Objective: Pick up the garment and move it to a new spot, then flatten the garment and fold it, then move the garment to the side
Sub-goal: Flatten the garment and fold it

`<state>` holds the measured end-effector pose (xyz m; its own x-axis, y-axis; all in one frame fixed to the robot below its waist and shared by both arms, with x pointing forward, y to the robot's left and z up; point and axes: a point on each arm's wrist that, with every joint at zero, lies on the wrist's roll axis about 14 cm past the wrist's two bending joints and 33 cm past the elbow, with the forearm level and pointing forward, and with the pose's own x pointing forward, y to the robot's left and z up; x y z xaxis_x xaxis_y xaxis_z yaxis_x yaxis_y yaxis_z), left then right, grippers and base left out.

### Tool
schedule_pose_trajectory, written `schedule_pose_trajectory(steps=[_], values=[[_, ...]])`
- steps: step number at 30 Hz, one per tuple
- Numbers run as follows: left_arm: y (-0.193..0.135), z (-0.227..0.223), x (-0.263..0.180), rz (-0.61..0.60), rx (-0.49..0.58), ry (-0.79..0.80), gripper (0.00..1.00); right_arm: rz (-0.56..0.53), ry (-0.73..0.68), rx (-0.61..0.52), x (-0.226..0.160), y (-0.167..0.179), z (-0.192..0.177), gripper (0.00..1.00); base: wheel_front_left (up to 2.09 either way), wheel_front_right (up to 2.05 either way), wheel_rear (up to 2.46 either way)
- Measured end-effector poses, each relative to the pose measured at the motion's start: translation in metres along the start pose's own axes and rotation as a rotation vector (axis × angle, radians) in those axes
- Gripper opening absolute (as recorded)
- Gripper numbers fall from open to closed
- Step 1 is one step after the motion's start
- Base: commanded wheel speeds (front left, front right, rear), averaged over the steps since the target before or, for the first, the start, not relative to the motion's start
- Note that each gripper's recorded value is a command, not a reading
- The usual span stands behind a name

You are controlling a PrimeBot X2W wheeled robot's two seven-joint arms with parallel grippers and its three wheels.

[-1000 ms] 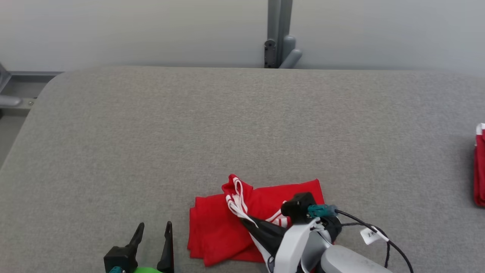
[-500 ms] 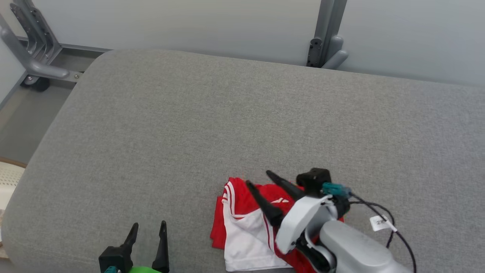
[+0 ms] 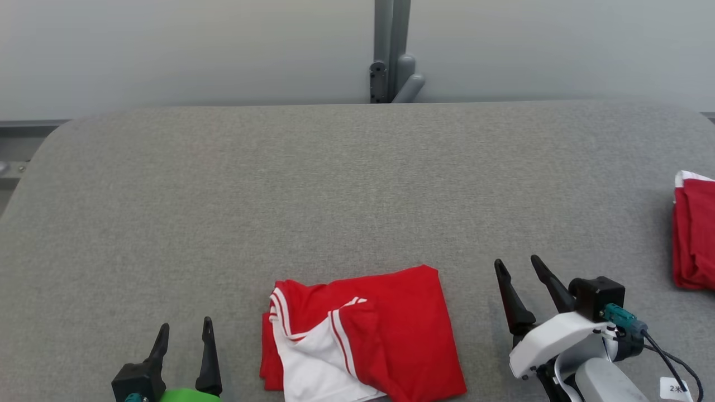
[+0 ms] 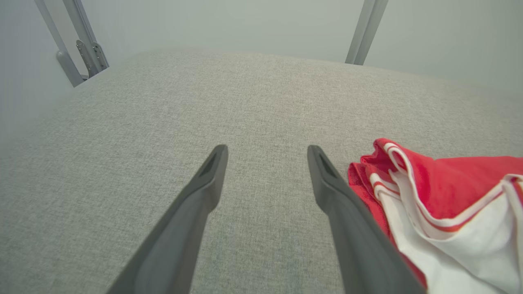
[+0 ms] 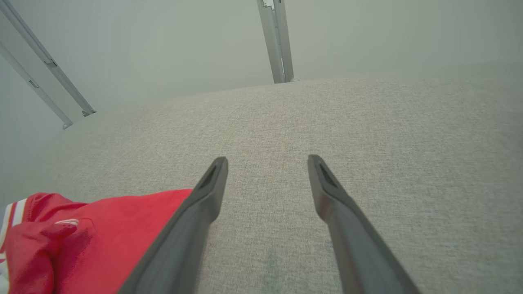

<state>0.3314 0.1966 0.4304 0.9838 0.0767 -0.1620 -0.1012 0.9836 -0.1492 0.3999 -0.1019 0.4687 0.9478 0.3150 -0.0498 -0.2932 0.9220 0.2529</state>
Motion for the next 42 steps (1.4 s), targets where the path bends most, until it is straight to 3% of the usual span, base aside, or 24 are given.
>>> schedule_pose_trajectory(steps=[7,13,16,23,30,31,33,40,41,42], values=[[-0.010,0.004,0.008,-0.026,0.024,-0.009,1.00,-0.101,-0.035,-0.006,-0.032,-0.021,0.003,1.00,0.00,0.00,0.00],[-0.015,0.006,0.010,-0.041,0.035,-0.018,1.00,-0.102,-0.045,-0.013,-0.035,-0.018,0.005,1.00,0.00,0.00,0.00],[-0.011,0.005,0.008,-0.030,0.034,-0.016,1.00,-0.036,-0.035,0.002,-0.029,0.006,0.000,1.00,0.00,0.00,0.00],[-0.002,-0.001,0.000,-0.005,0.028,0.003,1.00,0.293,0.087,0.112,-0.024,0.113,-0.032,1.00,0.00,0.00,0.00],[0.011,-0.007,-0.009,0.037,0.022,0.018,1.00,0.454,0.206,0.112,-0.020,0.152,-0.055,1.00,0.00,0.00,0.00],[0.013,-0.007,-0.010,0.044,0.021,0.020,1.00,0.469,0.223,0.110,-0.019,0.156,-0.059,0.96,0.00,0.00,0.00],[0.016,-0.008,-0.012,0.055,0.020,0.023,1.00,0.504,0.252,0.088,-0.018,0.163,-0.065,0.00,0.00,0.00,0.00],[0.021,-0.010,-0.013,0.074,0.014,0.030,1.00,0.714,0.339,0.061,-0.040,0.213,-0.078,0.00,0.00,0.00,0.00],[0.021,-0.010,-0.013,0.072,0.014,0.030,1.00,0.740,0.372,0.057,-0.046,0.216,-0.082,0.30,0.00,0.00,0.00],[0.020,-0.010,-0.012,0.072,0.014,0.030,1.00,0.756,0.399,0.052,-0.052,0.217,-0.086,1.00,0.00,0.00,0.00]])
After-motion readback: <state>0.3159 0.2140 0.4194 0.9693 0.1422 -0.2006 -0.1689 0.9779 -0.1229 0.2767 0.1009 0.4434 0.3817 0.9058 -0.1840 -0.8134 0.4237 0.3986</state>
